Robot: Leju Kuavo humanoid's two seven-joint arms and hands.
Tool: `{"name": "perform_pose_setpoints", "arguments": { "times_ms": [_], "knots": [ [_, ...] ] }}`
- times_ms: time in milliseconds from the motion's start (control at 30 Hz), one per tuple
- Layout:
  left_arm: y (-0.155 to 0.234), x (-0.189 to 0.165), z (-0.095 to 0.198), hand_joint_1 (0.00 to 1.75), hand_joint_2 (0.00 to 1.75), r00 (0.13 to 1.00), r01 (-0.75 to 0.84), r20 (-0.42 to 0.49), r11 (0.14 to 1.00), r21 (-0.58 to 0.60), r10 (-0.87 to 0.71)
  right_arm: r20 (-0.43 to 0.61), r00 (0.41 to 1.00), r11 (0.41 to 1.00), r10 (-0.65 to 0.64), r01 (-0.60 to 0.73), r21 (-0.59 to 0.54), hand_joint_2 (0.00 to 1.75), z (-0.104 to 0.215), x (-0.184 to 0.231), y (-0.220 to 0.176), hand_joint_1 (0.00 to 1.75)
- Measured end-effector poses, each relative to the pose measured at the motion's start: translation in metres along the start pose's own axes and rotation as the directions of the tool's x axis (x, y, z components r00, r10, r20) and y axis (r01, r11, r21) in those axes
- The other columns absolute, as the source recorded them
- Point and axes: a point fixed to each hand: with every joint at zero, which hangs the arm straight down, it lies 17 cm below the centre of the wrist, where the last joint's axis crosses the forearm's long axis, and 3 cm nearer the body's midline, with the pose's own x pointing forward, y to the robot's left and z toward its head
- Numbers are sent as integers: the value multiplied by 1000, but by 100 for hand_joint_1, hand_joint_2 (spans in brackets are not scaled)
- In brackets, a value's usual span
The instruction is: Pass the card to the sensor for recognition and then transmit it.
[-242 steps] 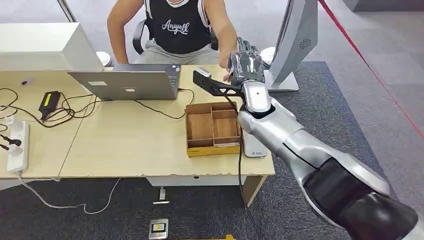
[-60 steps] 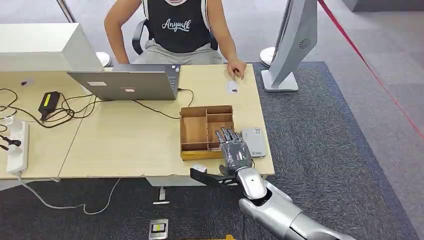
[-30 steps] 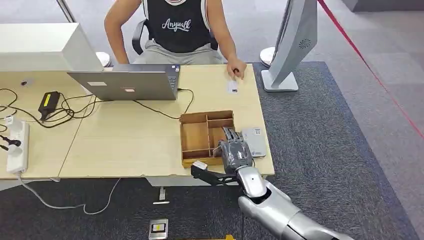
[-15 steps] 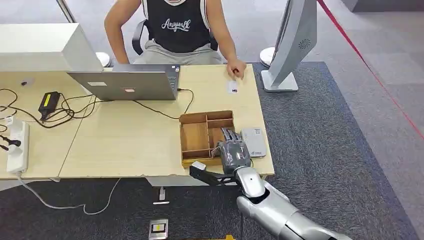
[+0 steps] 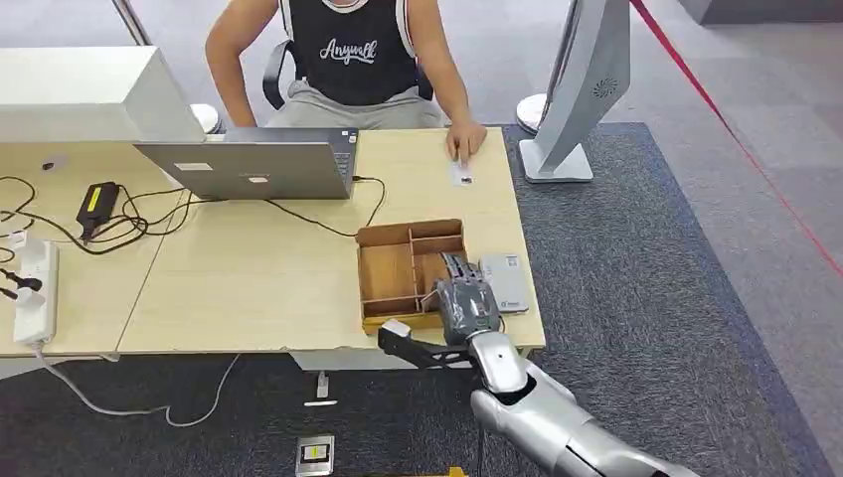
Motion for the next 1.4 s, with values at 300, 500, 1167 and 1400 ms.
{"name": "perform_pose_setpoints", "arguments": {
  "times_ms": [300, 500, 1167, 1400],
  "knots": [
    [-3, 2, 1, 0, 0, 1000, 3, 11, 1000, -6, -3, -36, 999, 984, 2, -8, -180, 175, -23, -9, -77, 175],
    [-4, 4, 2, 0, 0, 1000, 8, 23, 1000, -8, -7, -44, 999, 951, 3, -17, -308, 175, -34, -19, -145, 175],
    [-3, 22, 1, 0, 0, 996, 57, 72, 998, -10, -57, 28, 997, 922, 68, -52, -383, 175, -71, 10, -245, 175],
    [0, 38, 0, 0, 0, 992, 67, 109, 998, -8, -65, 47, 995, 910, 89, -62, -410, 175, -106, 23, -286, 175]
  ]
}}
